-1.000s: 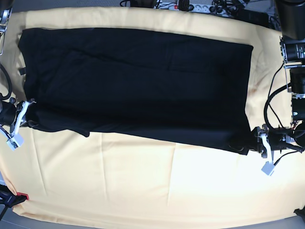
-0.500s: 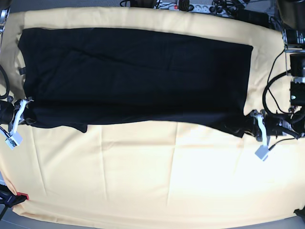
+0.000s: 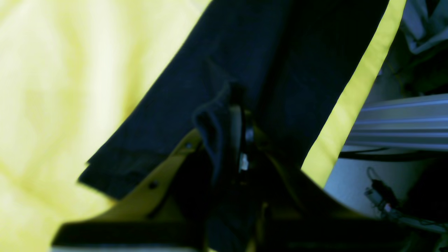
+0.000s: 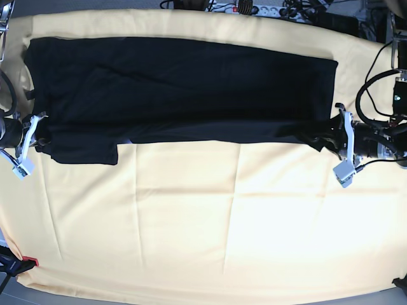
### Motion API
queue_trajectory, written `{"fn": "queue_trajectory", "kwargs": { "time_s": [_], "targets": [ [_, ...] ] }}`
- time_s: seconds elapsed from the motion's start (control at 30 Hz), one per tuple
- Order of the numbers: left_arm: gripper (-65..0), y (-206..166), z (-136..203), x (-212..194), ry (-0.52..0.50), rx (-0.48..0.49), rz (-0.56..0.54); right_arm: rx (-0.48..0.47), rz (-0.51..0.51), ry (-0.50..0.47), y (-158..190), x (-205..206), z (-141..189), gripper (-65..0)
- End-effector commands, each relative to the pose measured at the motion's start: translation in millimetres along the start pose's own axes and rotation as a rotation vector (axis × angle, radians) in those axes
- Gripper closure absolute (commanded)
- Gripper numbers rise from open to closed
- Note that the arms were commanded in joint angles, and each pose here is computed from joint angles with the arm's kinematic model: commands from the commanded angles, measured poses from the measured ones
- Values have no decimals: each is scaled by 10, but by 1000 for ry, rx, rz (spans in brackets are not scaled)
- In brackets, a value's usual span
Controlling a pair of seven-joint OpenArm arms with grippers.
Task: Fold the T-shirt properly
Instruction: 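Lift the hem and fold it over toward the collar with both grippers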
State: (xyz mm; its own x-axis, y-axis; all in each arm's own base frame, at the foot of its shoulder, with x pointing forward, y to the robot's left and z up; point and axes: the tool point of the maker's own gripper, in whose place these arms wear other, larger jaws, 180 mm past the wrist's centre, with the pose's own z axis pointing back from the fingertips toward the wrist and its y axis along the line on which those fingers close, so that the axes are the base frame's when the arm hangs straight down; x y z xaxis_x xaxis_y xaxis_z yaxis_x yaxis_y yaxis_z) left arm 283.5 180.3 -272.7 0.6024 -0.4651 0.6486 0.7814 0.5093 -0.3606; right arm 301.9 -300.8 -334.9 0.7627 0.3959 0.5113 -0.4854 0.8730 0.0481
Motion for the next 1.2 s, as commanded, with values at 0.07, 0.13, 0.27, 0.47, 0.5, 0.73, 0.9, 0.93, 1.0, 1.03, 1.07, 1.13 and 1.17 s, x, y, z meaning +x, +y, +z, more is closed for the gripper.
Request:
{"fn": "queue_trajectory", "kwargs": {
  "time_s": [0.07, 0.13, 0.27, 0.47, 0.5, 0.73, 0.9, 0.93, 1.0, 1.03, 1.07, 1.13, 1.17],
  "targets": [
    [0, 49, 214, 73, 1, 37, -59, -58, 31, -11, -156, 93, 134, 0],
    [0, 70, 264, 52, 14, 49, -63, -71, 36, -3, -183, 82, 141, 0],
    [0, 78, 272, 35, 19, 54, -37, -67, 34, -7, -175, 88, 140, 0],
    [0, 33, 195, -151, 47, 36, 41, -63, 33, -13, -173, 106, 148, -139],
    [-66, 20, 175, -201, 55, 31, 62, -64, 34, -13, -177, 110, 154, -247],
    [-390, -136, 36, -583, 115, -25, 128, -37, 31, -118, -162, 389, 243, -491],
    [-390, -218, -18, -754, 141, -50, 164, -109, -26, -232, -250, 582, 191, -491],
    [-390, -222, -21, -762, 143, -51, 165, -141, -40, -242, -290, 595, 165, -491],
    [-390, -220, -20, -759, 142, -50, 165, -182, -70, -266, -327, 612, 88, -491],
    [-390, -220, -20, -759, 142, -50, 165, -193, -86, -268, -332, 600, 37, -491],
    [-390, -220, -20, -759, 142, -50, 165, -199, -99, -264, -335, 581, -18, -491],
    [-390, -220, -19, -759, 142, -50, 165, -202, -130, -242, -348, 516, -136, -491],
    [-390, -220, -19, -759, 142, -50, 165, -199, -151, -235, -357, 489, -192, -491]
  ]
}}
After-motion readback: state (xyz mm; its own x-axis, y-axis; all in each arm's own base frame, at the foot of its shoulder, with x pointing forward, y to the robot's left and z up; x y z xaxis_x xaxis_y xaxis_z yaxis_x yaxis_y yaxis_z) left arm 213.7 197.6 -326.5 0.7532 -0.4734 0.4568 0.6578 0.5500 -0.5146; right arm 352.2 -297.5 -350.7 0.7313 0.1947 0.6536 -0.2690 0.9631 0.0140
